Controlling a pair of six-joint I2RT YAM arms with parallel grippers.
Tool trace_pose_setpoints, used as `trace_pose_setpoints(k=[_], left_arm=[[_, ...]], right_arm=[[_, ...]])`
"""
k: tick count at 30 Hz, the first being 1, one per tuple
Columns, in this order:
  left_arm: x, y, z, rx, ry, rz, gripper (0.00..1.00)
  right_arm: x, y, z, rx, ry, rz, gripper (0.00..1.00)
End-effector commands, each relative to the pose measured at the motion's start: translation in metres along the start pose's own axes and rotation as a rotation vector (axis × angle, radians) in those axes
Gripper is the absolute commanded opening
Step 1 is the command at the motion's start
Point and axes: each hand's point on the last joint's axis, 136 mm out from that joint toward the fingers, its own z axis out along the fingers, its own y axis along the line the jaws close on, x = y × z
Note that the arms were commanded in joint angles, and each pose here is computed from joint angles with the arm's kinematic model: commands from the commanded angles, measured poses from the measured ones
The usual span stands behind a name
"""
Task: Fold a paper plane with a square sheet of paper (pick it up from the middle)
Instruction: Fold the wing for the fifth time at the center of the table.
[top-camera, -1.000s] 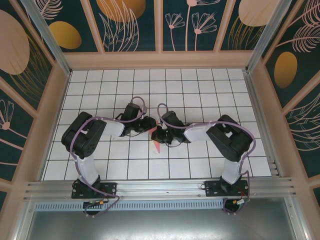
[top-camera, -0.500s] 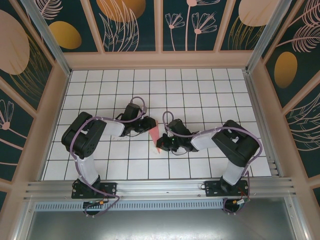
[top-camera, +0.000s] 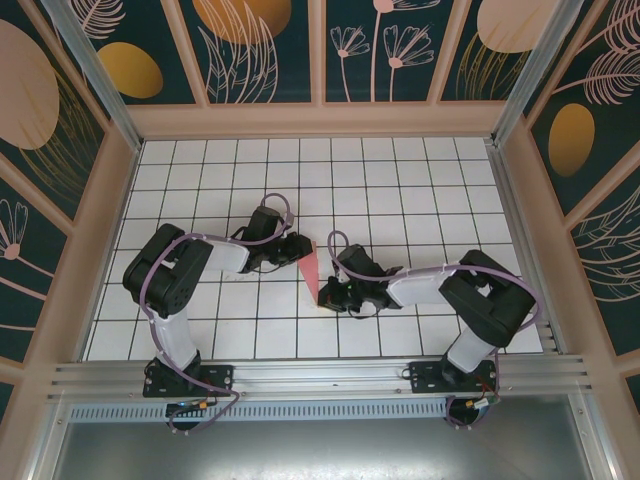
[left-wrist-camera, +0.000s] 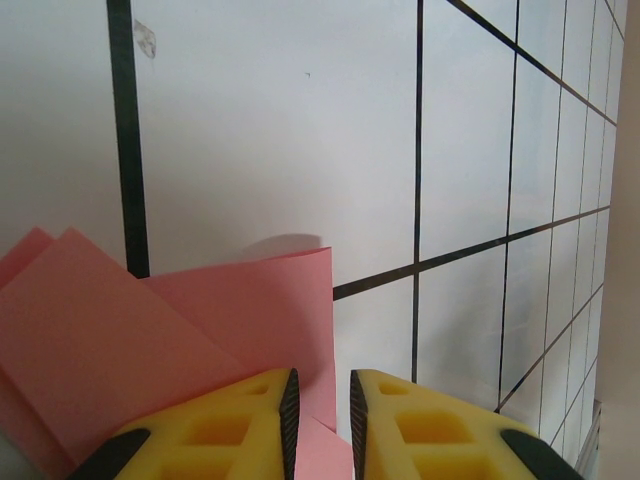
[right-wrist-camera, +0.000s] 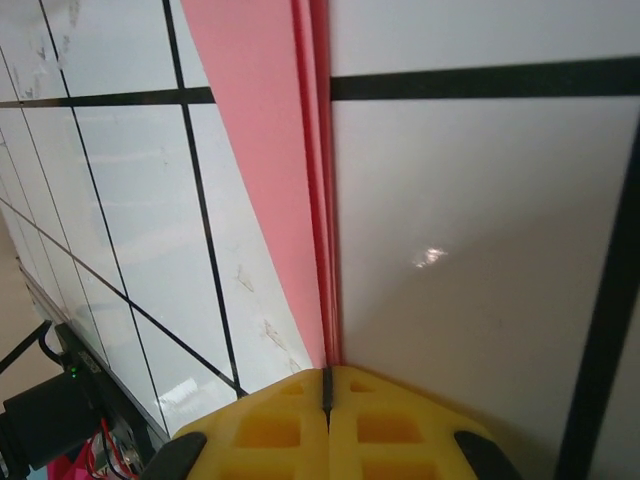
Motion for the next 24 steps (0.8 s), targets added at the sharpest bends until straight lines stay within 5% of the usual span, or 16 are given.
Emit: trace_pose_setpoints(k=[1, 10, 24], left_arm=[[0.016, 0.053, 0.002, -0.189, 0.020, -0.053, 0.25], [0.016, 0.051, 0.001, -0.186, 0.022, -0.051, 0.25], [0.015, 0.053, 0.001, -0.196, 0.019, -0.053, 0.25]], right_arm=[[-0.014, 0.030, -0.007, -0.036, -0.039, -0.054, 0.07], [-0.029, 0.031, 0.019, -0.016, -0.023, -0.051, 0.06], [0.018, -0.028, 0.021, 0.052, 0.068, 0.044, 0.07]])
